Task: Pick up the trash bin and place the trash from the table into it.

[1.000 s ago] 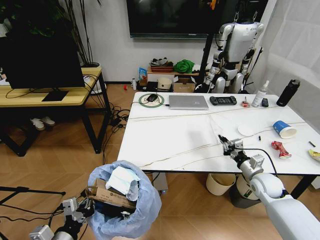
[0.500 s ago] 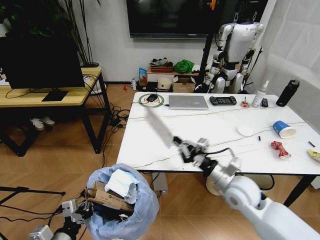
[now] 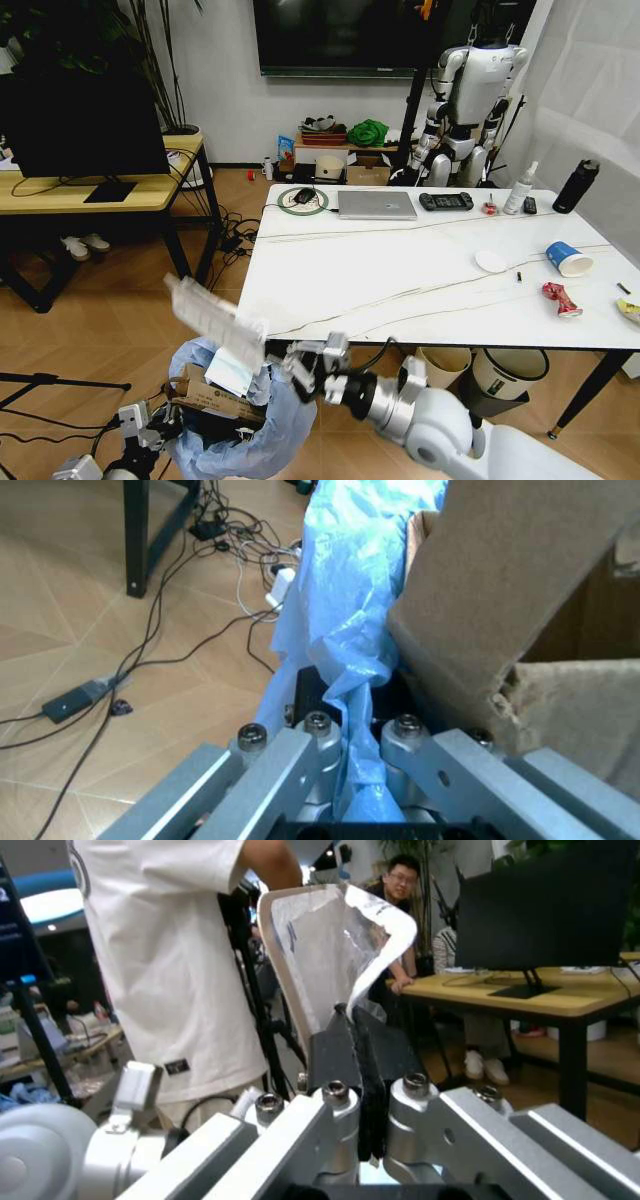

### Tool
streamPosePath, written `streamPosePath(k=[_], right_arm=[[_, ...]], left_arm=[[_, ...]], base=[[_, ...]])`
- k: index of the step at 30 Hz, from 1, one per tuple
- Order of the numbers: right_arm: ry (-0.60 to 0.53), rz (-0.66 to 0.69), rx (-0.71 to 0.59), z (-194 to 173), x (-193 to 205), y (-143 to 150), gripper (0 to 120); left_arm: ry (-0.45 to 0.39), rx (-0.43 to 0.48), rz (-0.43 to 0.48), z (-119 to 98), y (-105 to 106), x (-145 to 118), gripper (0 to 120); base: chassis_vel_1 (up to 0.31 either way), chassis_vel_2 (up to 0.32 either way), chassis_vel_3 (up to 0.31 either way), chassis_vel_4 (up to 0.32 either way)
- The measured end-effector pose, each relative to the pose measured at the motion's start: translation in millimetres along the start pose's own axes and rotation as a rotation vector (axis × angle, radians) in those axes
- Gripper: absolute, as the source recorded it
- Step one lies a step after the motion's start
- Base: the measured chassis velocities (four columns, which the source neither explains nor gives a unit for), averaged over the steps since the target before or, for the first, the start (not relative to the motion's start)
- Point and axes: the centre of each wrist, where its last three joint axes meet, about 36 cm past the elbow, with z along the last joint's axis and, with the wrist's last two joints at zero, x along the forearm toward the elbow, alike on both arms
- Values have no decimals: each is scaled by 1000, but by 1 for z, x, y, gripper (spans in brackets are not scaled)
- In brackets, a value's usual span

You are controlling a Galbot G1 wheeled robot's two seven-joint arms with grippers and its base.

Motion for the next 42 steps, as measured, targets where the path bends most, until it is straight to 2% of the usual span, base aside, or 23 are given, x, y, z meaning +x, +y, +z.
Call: streamPosePath(k=[19, 29, 37, 42], right_arm=[[130, 50, 162, 42, 7, 9, 0], [144, 48, 179, 56, 11, 9, 0], [133, 39, 184, 51, 14, 11, 0], [120, 35, 185, 48, 14, 12, 15]], left_arm=[[-20, 12, 7, -11, -12, 3, 0], [-20, 17, 5, -15, -14, 6, 0], [-21, 22, -1, -15, -12, 7, 0], [-22, 24, -1, -15, -12, 7, 0]], base=[[0, 0, 0, 0], [0, 0, 0, 0], [0, 0, 0, 0], [0, 0, 0, 0]])
